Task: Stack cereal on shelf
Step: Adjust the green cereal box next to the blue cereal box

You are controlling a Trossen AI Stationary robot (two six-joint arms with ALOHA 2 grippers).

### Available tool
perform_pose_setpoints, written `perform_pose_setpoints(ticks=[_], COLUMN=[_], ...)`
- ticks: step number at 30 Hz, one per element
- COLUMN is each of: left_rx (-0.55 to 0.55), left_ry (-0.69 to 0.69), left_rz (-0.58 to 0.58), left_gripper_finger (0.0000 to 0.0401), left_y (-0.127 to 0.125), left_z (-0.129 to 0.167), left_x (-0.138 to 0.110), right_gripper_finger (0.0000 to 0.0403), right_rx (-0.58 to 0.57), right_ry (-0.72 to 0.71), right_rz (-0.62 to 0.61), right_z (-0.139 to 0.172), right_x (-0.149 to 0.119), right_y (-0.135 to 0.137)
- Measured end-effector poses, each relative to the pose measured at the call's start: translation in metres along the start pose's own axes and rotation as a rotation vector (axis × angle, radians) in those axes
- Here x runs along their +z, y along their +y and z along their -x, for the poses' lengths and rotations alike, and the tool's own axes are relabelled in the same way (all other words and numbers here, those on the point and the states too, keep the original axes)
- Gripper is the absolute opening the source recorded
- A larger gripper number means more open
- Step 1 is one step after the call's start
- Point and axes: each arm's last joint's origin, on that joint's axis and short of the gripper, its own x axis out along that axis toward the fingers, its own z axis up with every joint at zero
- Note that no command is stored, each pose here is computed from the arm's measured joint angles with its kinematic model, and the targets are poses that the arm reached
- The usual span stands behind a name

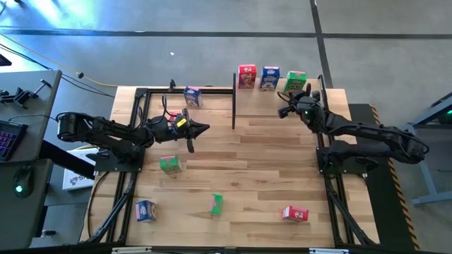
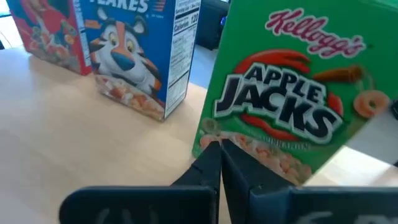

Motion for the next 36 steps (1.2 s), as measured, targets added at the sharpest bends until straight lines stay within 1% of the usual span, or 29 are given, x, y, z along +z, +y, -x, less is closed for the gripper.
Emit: perform_pose_setpoints(ticks=[9, 15, 22, 28, 33, 36], left_rx=[0.0, 0.0, 0.001, 0.001, 0.002, 0.004], left_ry=[0.0, 0.004, 0.005, 0.013, 0.013, 0.012], left_rz=[0.0, 0.0, 0.006, 0.009, 0.009, 0.009], left_gripper_finger=[0.0, 0.0, 0.0, 0.0, 0.0, 0.0], left_y=[0.0, 0.0, 0.0, 0.0, 0.0, 0.0], left_z=[0.0, 0.0, 0.0, 0.0, 0.0, 0.0], left_x=[0.0, 0.0, -0.001, -0.001, -0.001, -0.001], right_gripper_finger=[0.0, 0.0, 0.0, 0.0, 0.0, 0.0], right_rx=[-0.017, 0.002, 0.024, 0.032, 0.027, -0.001], right_ry=[0.011, 0.017, 0.026, 0.065, 0.082, 0.077], right_rz=[0.008, 0.021, 0.03, 0.077, 0.055, 0.047], right_z=[-0.011, -0.014, -0.014, -0.011, -0.005, -0.004], right_x=[0.0, 0.0, -0.001, -0.005, -0.006, -0.005], right_y=[-0.008, -0.011, -0.011, -0.011, -0.016, -0.018])
